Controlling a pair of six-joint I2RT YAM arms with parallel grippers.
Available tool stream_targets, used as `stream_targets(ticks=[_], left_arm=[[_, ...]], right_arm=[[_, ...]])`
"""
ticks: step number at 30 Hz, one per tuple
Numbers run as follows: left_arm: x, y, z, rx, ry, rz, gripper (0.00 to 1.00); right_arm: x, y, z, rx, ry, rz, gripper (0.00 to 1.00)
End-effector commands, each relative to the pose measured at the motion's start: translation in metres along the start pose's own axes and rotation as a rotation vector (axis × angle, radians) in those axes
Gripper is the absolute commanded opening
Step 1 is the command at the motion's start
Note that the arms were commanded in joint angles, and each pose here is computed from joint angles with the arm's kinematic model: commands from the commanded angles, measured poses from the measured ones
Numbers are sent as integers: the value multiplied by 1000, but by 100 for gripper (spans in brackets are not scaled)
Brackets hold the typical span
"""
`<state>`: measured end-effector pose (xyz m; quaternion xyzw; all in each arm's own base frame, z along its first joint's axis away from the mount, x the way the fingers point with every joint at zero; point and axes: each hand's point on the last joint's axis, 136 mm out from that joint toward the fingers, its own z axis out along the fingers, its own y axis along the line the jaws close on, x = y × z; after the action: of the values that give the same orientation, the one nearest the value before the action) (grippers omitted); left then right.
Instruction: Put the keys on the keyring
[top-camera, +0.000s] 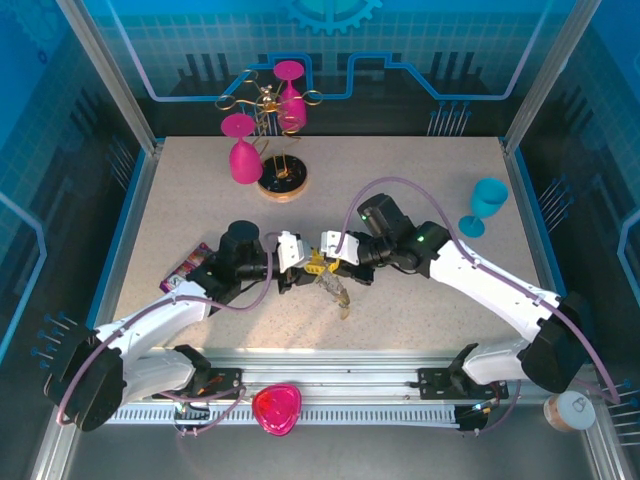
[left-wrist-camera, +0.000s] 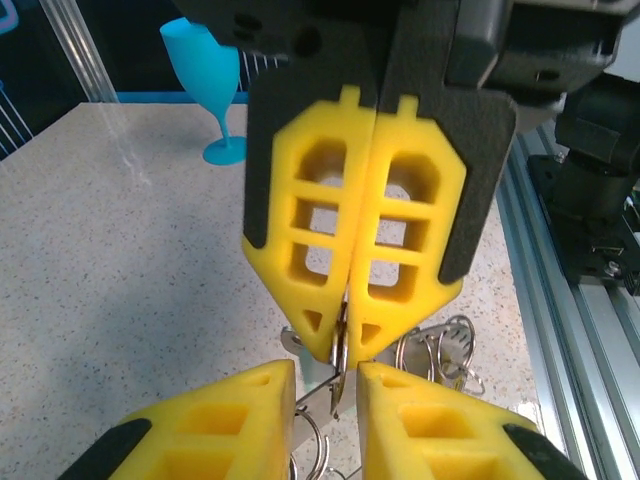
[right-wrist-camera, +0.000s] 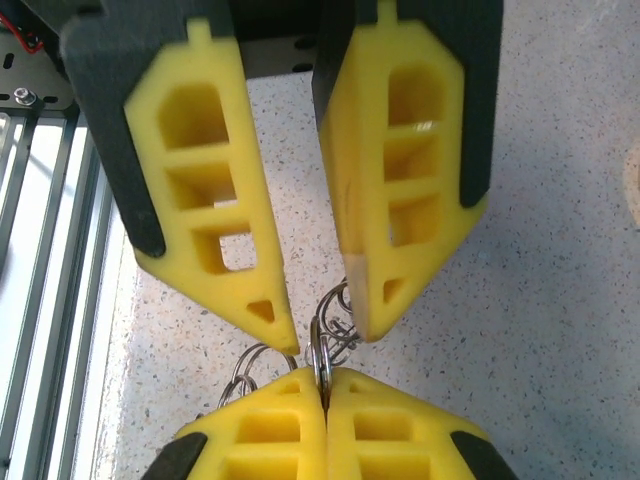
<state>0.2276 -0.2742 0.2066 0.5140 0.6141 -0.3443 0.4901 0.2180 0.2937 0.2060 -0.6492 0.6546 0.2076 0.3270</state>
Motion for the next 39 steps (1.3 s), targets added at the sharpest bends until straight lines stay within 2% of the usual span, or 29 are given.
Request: stream_targets(ticks=[1,4,11,14,15,17,19,22,24,33,39], left_arm=[[-5,-6,1,36,6,29,24],[-4,-7,1,42,8,29,23],[-10,-5,2,35,-14,46,2],[-12,-6,1,32,-25,57,0],[-13,-6,0,29,-30,63,0],[-13,-8,-2,28,-42,74,0],[-16,-11,-4,27,-77,92,0],[-20,-16,-7,32,-126,113,0],[-22,-17,-8,35,-148,121,0],[-24,-24,-9,68,-181,112,0],[-25,-25,-9,72,-182,109,0]], right_arm=[[-15,-1,-4,-4,-15,-28,0],[-17,0,-4,-10,-16,-31,0],[-25,8,-1,-41,-45,-47,0],[-26,9,-3,-43,-78,-31,0],[-28,7,-8,-31,-112,-16,7],[-25,0,-18,0,-171,27,27],[-19,-7,-28,41,-219,53,34],[-1,-10,-29,101,-207,47,35],[4,-6,-25,90,-201,53,35],[-3,0,-11,50,-219,45,36],[-8,8,-10,10,-230,21,28]])
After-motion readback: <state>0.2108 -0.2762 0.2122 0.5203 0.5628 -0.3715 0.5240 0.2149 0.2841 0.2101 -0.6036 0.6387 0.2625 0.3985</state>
